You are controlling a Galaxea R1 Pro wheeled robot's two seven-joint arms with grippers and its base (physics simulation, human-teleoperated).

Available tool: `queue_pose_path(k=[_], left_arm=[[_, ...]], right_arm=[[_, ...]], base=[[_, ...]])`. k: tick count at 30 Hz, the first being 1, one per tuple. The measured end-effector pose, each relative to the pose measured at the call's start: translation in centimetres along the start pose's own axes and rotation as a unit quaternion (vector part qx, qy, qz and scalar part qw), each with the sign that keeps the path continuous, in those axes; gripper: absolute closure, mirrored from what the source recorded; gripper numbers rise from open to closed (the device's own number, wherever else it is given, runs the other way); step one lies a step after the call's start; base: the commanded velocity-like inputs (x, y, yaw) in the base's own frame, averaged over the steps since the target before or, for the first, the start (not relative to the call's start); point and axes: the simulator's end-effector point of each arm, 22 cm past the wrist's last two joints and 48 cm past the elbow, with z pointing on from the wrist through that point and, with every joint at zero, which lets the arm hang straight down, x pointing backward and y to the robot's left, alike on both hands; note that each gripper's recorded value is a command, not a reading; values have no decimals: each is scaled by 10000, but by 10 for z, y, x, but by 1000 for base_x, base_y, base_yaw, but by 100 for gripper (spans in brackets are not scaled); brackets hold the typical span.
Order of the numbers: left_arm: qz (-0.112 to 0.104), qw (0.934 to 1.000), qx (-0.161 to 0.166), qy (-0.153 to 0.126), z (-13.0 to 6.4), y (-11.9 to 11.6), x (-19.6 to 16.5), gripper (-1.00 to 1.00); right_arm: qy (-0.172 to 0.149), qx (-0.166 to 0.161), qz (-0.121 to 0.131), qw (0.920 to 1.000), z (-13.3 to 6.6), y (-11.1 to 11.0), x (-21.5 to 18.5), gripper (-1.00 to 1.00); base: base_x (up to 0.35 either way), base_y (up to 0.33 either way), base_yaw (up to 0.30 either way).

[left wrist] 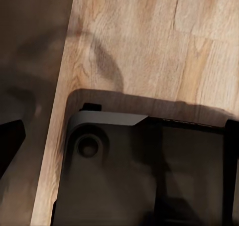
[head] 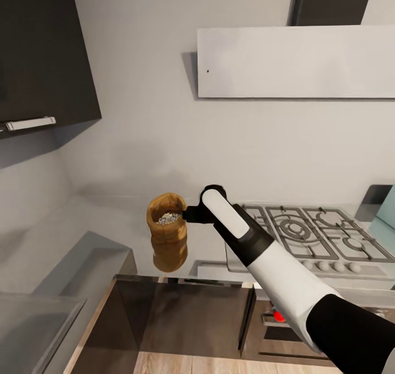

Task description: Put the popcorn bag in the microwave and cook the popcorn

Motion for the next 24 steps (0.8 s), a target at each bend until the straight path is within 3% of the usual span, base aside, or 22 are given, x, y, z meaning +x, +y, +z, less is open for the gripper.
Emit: queue_pose_path(k=[8, 19, 21, 24], left_arm=[[1, 10000, -10, 60, 0, 1, 5, -100], [1, 9999, -17, 110, 0, 1, 9, -100], [1, 9999, -17, 108, 0, 2, 9, -100], [1, 9999, -17, 109, 0, 1, 9, -100]], right_arm=[[202, 115, 14, 9997, 15, -9, 10, -100], [228, 97, 23, 9997, 18, -9, 9, -100], [309, 335, 174, 9988, 12, -35, -37, -100], [393, 543, 287, 9973, 9, -52, -60, -100]], base=[[0, 0, 0], [0, 0, 0], [0, 0, 0], [0, 0, 0]])
